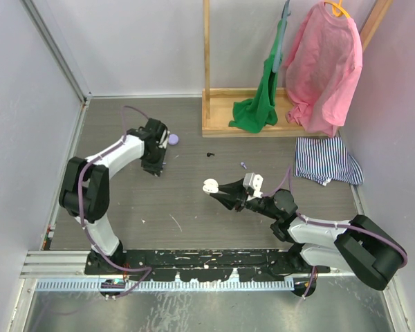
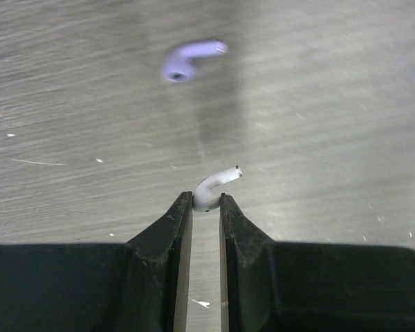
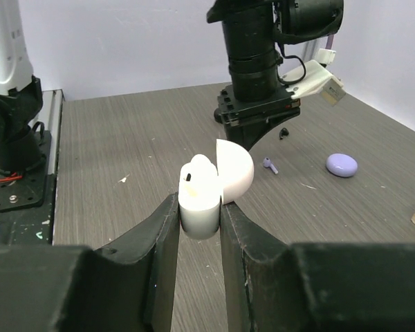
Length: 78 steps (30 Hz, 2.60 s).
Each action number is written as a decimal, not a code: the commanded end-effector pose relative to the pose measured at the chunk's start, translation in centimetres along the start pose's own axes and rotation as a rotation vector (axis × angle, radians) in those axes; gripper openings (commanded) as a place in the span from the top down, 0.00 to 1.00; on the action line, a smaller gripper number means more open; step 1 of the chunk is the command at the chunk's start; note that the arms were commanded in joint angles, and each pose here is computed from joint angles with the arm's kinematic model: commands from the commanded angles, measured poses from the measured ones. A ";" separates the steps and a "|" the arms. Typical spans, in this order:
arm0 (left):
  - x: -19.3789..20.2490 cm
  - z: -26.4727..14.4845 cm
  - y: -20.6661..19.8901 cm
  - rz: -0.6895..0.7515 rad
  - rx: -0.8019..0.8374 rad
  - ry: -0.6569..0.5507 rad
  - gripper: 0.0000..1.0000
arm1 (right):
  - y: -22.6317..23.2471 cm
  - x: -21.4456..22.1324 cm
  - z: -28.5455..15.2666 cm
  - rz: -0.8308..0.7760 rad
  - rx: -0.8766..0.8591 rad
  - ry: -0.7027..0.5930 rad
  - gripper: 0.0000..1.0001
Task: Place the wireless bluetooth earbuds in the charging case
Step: Place the earbud at the center of the board, then adjust the earbud at the center of the board.
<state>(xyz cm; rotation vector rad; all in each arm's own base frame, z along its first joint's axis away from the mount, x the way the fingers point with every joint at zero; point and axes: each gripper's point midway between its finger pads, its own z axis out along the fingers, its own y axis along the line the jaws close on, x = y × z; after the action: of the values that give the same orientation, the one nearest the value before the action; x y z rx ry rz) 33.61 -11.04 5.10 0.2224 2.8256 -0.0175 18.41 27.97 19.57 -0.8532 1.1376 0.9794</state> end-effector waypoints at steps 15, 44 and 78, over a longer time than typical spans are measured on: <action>3.5 0.4 -9.2 0.545 0.163 0.030 0.86 | -1.6 -0.2 0.0 -0.078 0.078 -0.022 0.99; 0.2 -2.0 -11.2 0.364 0.110 -0.261 0.38 | -0.8 -0.7 0.0 -0.063 0.046 -0.043 0.99; 4.4 -0.4 -8.6 0.173 -0.036 -0.137 0.36 | -0.9 -0.5 0.1 -0.070 0.050 -0.026 0.99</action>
<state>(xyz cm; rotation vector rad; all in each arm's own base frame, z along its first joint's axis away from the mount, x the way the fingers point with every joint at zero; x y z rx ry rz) 29.10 -19.45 2.73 0.4661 2.6681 0.0679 18.97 27.55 18.55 -0.8436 1.1607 0.9169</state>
